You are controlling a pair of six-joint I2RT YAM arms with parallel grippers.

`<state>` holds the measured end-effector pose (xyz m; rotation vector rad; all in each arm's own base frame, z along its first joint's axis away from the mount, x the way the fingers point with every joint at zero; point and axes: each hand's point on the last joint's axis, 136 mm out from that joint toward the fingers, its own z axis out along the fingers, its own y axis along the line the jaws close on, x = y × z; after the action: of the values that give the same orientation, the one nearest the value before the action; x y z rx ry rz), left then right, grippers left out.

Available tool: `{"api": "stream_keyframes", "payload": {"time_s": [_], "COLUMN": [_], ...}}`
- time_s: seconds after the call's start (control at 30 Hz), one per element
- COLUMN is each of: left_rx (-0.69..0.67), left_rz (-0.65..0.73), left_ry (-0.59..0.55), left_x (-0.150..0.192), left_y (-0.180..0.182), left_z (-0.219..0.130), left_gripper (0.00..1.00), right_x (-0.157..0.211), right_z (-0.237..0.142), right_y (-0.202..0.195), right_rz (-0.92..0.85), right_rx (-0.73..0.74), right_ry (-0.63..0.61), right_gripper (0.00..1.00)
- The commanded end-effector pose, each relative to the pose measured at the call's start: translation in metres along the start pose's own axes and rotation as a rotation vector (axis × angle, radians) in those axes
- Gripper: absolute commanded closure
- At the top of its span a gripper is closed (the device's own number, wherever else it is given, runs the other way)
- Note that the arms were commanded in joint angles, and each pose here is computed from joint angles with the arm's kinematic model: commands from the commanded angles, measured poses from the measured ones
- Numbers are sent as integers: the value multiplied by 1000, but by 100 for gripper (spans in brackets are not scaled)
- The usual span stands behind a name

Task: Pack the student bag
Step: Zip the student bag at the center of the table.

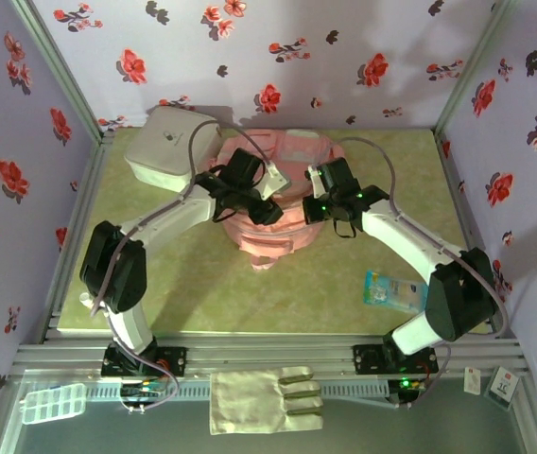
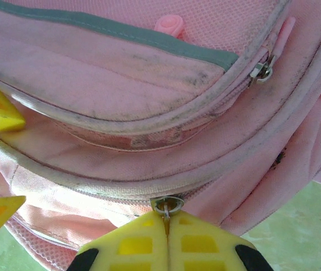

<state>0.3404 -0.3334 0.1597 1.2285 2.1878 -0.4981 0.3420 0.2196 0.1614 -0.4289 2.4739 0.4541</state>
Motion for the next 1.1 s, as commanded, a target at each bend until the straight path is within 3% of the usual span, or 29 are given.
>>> {"api": "stream_keyframes", "payload": {"time_s": [0.0, 0.23, 0.43, 0.6, 0.83, 1.07], "left_rx": [19, -45, -68, -59, 6, 28], "left_rz": [53, 37, 61, 111, 214, 215], "left_ry": [2, 23, 16, 41, 104, 170], "left_x": [-6, -3, -2, 10, 48, 77], "left_y": [-2, 12, 15, 10, -18, -28], "left_z": [4, 15, 11, -3, -37, -47], "left_gripper": [55, 63, 88, 100, 100, 100], "right_x": [-31, -31, -27, -12, 12, -3], "right_z": [-23, -24, -22, -19, -19, -8], "right_y": [17, 15, 6, -17, -40, -64], "right_rz": [-25, -19, -18, -34, -65, -8], "right_rx": [-71, -64, -23, 58, 110, 145], "right_ry": [-122, -126, -116, -76, -31, -31], "right_gripper": [100, 100, 100, 100, 97, 97]}}
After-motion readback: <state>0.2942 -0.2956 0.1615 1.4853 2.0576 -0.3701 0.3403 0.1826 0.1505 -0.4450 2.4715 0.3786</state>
